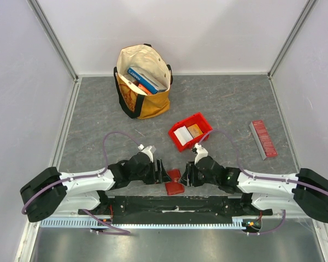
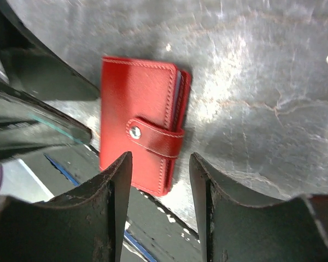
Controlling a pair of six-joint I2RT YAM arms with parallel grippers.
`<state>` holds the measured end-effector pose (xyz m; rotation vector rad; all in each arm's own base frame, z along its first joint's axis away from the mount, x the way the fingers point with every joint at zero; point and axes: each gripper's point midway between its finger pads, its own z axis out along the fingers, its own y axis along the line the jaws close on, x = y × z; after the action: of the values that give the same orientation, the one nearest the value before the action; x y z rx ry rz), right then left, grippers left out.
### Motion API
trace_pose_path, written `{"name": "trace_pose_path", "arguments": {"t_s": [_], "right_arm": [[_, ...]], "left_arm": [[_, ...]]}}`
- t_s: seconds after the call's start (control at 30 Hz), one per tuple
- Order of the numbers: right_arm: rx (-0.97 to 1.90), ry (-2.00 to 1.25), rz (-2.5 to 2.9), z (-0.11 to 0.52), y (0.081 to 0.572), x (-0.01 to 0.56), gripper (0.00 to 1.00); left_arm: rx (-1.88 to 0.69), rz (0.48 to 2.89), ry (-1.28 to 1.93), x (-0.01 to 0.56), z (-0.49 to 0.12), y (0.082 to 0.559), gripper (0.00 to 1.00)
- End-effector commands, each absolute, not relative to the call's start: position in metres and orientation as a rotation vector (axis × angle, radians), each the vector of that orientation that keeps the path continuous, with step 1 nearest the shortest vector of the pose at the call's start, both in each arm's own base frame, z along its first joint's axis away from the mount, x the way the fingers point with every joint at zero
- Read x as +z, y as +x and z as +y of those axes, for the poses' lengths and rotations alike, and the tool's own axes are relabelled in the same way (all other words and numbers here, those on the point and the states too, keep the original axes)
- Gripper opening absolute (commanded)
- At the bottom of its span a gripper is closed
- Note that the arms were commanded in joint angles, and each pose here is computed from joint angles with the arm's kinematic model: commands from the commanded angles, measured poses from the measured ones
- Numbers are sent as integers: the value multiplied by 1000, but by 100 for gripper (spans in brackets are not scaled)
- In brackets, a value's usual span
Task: Put the credit cards into the card holder
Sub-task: Pick up the card holder from the corner of the board.
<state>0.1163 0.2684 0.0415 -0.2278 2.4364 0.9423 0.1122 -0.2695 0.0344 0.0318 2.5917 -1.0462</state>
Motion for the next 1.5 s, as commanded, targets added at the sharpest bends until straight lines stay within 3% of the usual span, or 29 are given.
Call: {"name": "trace_pose_path", "arguments": {"t_s": [0.0, 0.13, 0.37, 0.47, 0.53, 0.6, 0.77, 0.97, 1.1, 1.33, 1.47], "right_arm": [[952, -303, 2522, 268, 100, 23, 53], [1053, -295, 2527, 281, 95, 22, 50], [1133, -255, 2513, 292, 94, 25, 36], [1126, -213, 2474, 292, 101, 33, 22], [1125, -199, 2444, 291, 106, 39, 8], [1127, -179, 2414, 291, 110, 45, 0], [1167, -140, 2334, 288, 115, 60, 0], [1253, -135, 2241, 282, 111, 72, 0], [1290, -130, 2197, 280, 110, 82, 0], [1355, -140, 2141, 286, 109, 96, 0], [1378, -140, 2125, 289, 109, 101, 0]], "left_arm": [[-853, 2717, -35, -4, -237, 100, 70], [-912, 2714, -11, -5, -247, 99, 61], [-946, 2711, 10, -6, -258, 102, 45], [-948, 2703, 9, -5, -258, 103, 43], [-938, 2693, 9, -3, -257, 104, 43], [-928, 2671, 1, 1, -254, 108, 46], [-883, 2589, -52, 13, -242, 120, 69], [-1031, 2404, -97, 39, -241, 133, 85], [-1256, 2262, -63, 66, -246, 136, 87], [-1424, 2145, 143, 102, -270, 133, 88], [-1541, 2082, 196, 114, -281, 127, 84]]}}
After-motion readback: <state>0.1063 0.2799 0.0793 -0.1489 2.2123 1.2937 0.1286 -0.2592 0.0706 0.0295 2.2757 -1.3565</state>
